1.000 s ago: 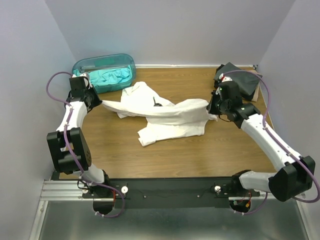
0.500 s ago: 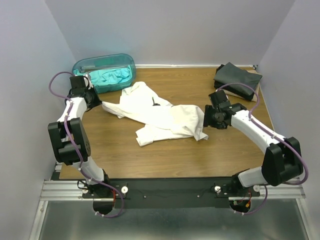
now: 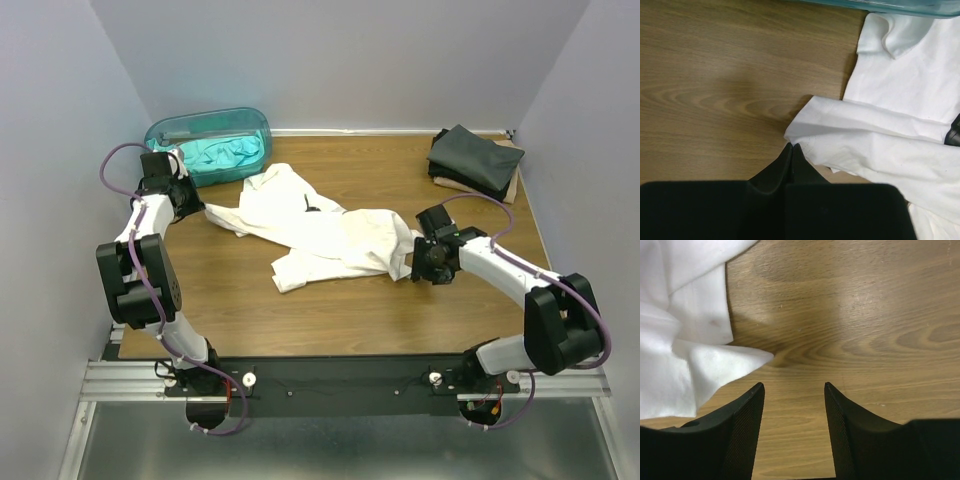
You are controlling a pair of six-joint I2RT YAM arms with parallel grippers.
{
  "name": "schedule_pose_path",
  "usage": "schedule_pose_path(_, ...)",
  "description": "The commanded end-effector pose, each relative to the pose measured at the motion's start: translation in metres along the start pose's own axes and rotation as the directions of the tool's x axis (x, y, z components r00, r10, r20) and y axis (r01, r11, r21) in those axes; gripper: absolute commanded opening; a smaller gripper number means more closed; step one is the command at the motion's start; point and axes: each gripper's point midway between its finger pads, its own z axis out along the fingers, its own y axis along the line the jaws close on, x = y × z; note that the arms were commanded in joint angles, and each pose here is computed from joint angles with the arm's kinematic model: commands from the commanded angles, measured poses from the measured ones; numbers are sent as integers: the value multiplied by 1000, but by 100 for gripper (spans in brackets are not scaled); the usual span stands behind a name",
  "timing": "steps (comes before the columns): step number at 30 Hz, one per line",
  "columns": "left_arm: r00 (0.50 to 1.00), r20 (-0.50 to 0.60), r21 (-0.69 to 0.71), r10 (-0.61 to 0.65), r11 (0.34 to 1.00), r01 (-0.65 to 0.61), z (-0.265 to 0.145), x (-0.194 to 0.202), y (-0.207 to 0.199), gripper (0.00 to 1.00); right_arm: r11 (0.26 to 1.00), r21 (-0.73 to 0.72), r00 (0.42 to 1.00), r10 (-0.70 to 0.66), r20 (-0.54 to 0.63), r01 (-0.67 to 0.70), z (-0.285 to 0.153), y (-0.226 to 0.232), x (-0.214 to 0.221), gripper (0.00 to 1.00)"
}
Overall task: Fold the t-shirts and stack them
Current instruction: Flatten the tshirt out
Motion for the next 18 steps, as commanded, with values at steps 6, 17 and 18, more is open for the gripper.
schedule_pose_path(6,1000,17,35,17,999,-17,0,-14,-4,0,998,-69,998,6,60,-1,26,17,-12,56)
schedule_pose_path(17,1000,20,29,19,999,-20,-1,-18,-4,0,995,-77,992,-54,114,63,44,24,-29,51)
schedule_pose_path(18,1000,17,30,18,999,-18,-1,-16,-4,0,994,-88,992,-58,114,69,44,27,-29,50)
